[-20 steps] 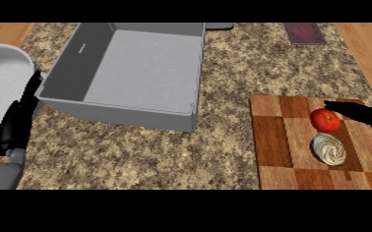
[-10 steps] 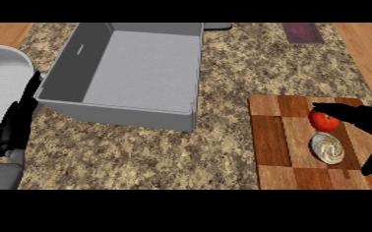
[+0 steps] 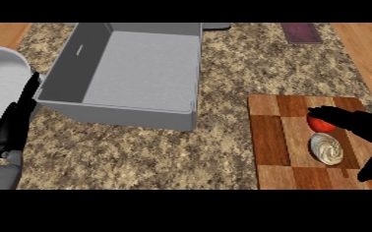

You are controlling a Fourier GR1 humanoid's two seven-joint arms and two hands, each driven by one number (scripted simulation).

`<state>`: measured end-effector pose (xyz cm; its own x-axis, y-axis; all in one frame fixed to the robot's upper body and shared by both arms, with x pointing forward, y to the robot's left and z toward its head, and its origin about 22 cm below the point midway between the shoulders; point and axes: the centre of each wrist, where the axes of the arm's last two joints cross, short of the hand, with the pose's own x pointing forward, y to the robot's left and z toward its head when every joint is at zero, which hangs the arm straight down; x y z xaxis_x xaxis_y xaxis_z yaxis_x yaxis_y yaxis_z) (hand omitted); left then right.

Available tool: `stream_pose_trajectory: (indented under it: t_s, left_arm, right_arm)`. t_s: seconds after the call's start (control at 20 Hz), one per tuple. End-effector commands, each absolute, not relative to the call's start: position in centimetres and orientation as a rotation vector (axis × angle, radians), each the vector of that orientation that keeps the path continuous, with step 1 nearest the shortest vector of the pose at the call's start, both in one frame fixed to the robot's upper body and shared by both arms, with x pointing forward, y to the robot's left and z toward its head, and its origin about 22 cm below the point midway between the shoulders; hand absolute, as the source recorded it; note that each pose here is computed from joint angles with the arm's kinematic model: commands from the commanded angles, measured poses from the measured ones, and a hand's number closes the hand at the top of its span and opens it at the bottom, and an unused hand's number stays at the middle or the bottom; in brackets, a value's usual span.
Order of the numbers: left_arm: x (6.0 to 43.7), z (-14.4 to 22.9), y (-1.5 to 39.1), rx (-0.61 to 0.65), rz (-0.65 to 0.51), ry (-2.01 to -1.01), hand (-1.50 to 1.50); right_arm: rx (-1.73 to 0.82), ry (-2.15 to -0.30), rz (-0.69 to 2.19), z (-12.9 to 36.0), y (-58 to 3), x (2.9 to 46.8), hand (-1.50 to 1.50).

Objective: Pick the cupcake from the cutting board and place it in the cardboard box

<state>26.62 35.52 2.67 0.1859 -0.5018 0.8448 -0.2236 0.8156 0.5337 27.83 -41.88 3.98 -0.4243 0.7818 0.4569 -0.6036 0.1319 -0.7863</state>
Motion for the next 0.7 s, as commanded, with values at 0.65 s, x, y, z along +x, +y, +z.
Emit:
stream_pose_trajectory:
  t_s: [0.65]
  left_arm:
    - [26.1, 1.2, 35.8, 0.63, -0.215, -1.368, 0.0]
  right_arm:
    - [-0.212, -1.123, 1.617, 1.4, -37.5, 25.2, -1.5]
